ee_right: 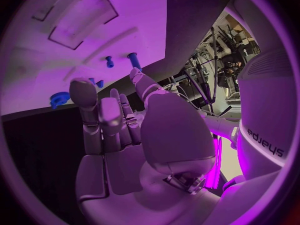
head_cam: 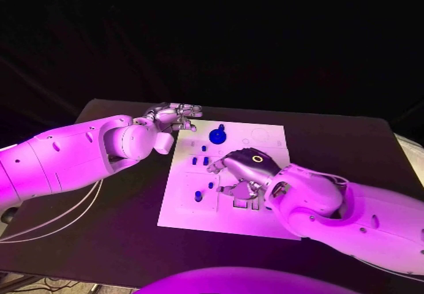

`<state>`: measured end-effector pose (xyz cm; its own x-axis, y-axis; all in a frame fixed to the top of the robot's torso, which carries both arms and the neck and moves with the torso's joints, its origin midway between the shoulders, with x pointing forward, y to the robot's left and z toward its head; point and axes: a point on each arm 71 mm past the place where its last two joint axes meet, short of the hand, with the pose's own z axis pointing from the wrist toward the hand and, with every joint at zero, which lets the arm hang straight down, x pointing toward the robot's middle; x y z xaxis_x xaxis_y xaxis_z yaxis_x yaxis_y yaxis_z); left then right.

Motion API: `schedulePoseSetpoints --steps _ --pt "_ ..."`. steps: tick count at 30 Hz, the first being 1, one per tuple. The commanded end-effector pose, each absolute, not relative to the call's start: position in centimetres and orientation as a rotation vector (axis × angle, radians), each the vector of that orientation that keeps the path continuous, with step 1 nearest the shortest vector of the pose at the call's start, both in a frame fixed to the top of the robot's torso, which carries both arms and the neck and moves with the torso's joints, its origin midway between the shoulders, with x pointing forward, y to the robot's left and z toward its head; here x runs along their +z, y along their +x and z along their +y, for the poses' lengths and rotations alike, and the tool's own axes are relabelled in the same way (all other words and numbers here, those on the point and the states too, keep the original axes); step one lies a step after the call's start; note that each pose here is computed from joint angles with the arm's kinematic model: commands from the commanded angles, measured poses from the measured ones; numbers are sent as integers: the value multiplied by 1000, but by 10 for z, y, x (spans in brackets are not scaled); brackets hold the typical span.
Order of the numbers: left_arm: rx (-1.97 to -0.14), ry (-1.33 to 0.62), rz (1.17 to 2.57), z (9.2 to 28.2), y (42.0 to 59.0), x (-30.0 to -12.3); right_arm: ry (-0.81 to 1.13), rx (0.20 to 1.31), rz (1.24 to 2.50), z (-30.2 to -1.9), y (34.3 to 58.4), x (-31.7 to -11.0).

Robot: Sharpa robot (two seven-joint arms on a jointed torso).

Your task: Assemble the parts on the task board

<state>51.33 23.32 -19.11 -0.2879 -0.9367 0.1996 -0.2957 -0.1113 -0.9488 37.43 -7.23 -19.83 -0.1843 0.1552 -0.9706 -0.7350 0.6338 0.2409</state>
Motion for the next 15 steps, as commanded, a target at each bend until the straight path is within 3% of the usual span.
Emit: schedulePoseSetpoints --steps 1,7,15 --pt "-1442 -1359 1591 233 513 -190 -289 854 1580 -102 384 -181" --pt "-1439 -1358 1588 235 512 -190 -97 714 1715 -160 393 -172" --pt "-1449 -1341 1597 231 510 -189 42 544 1829 -209 391 -186"
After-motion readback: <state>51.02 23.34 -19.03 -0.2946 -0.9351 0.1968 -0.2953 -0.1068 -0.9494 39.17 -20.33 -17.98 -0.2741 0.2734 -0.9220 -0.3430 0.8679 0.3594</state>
